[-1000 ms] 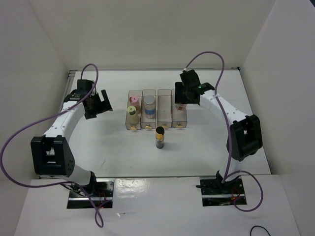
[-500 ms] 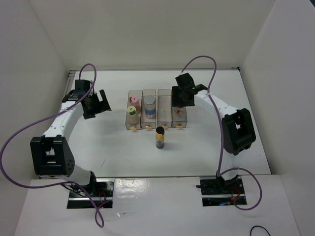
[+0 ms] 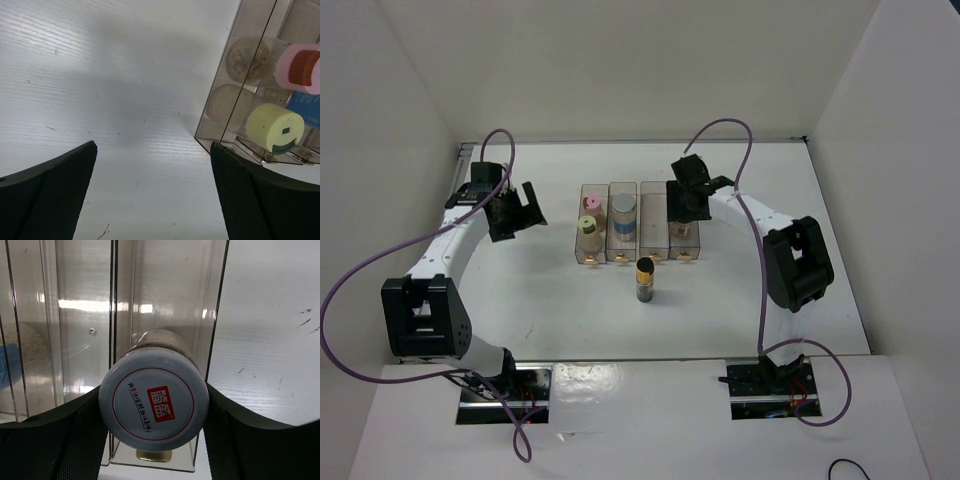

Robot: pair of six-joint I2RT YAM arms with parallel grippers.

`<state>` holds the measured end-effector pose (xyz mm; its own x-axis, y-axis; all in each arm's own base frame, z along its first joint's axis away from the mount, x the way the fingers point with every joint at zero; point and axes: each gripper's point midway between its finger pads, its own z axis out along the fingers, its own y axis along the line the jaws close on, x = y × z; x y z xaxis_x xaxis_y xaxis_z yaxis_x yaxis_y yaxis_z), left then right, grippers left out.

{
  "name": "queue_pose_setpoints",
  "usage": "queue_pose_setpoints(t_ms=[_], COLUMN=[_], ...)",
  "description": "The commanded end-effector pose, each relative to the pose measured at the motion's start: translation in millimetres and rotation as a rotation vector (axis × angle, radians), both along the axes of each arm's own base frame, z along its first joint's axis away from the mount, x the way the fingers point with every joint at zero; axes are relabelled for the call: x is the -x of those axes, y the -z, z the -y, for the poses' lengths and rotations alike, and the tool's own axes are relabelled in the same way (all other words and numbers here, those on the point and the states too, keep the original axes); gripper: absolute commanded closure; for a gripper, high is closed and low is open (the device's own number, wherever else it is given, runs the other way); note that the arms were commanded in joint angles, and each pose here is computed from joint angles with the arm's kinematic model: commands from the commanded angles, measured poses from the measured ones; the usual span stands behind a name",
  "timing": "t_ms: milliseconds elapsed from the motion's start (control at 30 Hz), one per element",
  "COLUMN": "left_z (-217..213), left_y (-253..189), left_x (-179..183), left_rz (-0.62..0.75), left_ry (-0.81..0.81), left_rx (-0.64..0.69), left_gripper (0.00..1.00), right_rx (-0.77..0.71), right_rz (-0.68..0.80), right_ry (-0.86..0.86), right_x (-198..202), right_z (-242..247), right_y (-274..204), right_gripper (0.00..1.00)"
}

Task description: Organize the condiment bottles

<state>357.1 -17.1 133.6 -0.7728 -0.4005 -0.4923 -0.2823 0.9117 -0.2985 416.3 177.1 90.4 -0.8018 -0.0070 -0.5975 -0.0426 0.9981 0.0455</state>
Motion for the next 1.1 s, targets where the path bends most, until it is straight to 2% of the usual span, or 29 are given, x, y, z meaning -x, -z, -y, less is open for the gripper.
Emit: queue_pose_setpoints(t_ms=[0,1067], left_z=[2,10], left_y=[0,31], left_x=[-6,-5], left_rz=[0.03,-0.045], left_ry=[0.027,0.075], left_rx=[0.014,0.03], left_gripper=[0.0,0.0], right_rx=[-0.019,-0.008], right_rz=[0.106,0.074], right_ry=[0.016,-0.023], right_x=[-16,-1], right_z=[-8,-30], right_y=[-18,3], right_gripper=[0.82,0.78])
